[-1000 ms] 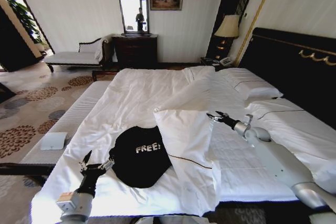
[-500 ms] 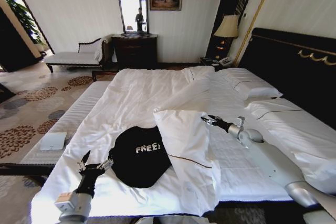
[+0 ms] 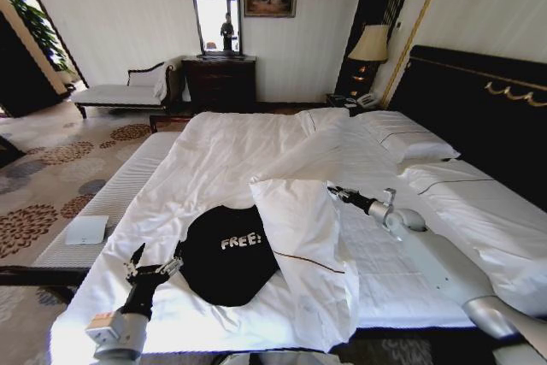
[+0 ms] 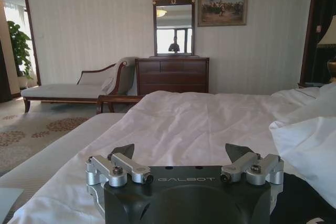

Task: Fold the clothes on the bed.

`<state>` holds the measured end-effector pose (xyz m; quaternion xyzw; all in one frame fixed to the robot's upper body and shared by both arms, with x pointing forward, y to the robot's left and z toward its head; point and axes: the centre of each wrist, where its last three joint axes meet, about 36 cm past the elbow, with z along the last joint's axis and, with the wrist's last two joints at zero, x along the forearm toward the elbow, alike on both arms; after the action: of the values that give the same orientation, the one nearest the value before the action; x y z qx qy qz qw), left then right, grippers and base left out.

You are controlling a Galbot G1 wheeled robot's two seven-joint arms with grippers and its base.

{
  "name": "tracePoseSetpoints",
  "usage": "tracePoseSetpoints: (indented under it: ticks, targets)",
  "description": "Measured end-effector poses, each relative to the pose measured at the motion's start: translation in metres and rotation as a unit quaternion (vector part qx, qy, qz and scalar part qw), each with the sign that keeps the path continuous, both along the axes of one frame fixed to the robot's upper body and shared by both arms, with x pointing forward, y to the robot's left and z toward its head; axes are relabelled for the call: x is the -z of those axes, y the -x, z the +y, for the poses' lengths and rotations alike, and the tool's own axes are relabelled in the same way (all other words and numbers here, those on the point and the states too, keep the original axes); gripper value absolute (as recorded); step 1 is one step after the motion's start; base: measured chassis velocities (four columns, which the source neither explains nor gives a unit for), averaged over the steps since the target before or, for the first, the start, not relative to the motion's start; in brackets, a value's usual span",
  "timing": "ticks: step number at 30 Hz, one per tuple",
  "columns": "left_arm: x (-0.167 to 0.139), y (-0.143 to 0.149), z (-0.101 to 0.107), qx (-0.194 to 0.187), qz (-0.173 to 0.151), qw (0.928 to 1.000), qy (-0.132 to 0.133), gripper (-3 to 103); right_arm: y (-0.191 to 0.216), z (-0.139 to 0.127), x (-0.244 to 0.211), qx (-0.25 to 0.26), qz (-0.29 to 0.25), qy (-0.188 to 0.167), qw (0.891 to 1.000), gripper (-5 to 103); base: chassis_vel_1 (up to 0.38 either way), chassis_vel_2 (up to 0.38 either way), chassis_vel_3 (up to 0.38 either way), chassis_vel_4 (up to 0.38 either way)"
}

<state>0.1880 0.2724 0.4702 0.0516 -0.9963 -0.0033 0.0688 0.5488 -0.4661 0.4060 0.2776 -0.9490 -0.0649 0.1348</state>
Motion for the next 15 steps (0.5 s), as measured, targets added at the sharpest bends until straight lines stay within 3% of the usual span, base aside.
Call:
tracePoseSetpoints:
  ticks: [3,15]
  targets:
    - [0.000,0.000,0.000,0.000,0.000,1.0000,0.000,99,0.004,0.001,-0.001,-0.002,-0.001,0.001,1.000,2,0.000,0.000,0.000,0.000]
    - [-0.002,-0.001,0.001,-0.004,-0.004,1.0000,-0.002,99,0.023,0.001,-0.008,0.002,-0.005,-0.001,1.000,0,0.000,0.000,0.000,0.000]
